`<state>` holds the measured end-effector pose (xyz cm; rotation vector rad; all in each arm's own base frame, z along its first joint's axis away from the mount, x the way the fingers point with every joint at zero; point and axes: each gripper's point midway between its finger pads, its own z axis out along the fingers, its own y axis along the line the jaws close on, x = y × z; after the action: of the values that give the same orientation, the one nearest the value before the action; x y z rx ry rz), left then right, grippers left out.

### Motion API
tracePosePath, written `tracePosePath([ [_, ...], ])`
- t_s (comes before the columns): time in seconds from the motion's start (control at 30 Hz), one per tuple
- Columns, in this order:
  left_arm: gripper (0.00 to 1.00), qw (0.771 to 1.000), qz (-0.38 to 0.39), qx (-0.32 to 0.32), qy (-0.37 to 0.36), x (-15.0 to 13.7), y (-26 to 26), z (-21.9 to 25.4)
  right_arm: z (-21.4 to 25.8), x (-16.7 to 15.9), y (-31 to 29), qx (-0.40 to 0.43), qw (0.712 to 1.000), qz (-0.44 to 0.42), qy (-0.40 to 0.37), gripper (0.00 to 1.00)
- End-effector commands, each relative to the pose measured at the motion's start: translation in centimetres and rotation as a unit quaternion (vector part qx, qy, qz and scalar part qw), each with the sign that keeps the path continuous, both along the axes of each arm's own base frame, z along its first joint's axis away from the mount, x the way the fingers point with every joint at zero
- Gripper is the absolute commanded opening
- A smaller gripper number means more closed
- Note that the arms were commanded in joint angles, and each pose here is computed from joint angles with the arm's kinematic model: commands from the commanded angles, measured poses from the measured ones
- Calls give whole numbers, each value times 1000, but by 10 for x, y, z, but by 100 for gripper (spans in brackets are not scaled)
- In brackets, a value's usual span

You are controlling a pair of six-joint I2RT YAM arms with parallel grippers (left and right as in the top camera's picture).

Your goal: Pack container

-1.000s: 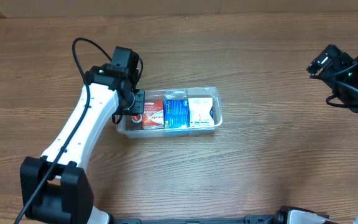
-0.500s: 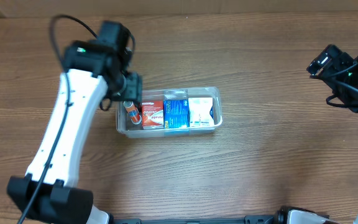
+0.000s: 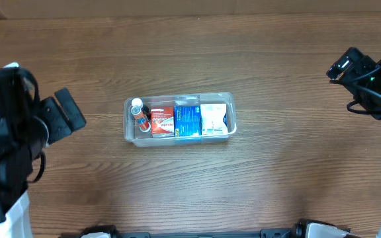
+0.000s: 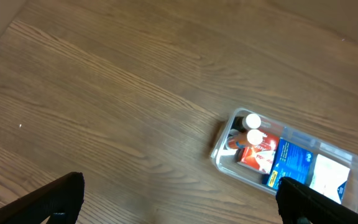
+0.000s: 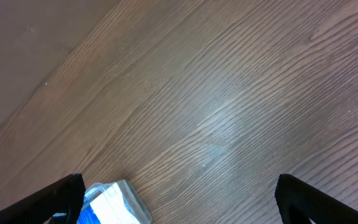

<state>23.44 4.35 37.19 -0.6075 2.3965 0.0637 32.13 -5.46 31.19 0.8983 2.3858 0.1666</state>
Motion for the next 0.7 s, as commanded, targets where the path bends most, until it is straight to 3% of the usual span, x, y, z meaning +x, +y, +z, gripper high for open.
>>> tracePosePath([
  [0.0, 100, 1000, 16, -4, 1, 4, 3, -1, 6, 1, -1, 1, 1000, -3, -11, 100],
  [0.43, 100, 999, 16, -5, 28, 18, 5, -13, 12, -4, 3, 0, 1000, 1, -21, 100],
  [0.67, 100, 999, 16, -6, 36, 22, 5, -17, 77, -57, 27, -41, 989, 43, -135, 100],
])
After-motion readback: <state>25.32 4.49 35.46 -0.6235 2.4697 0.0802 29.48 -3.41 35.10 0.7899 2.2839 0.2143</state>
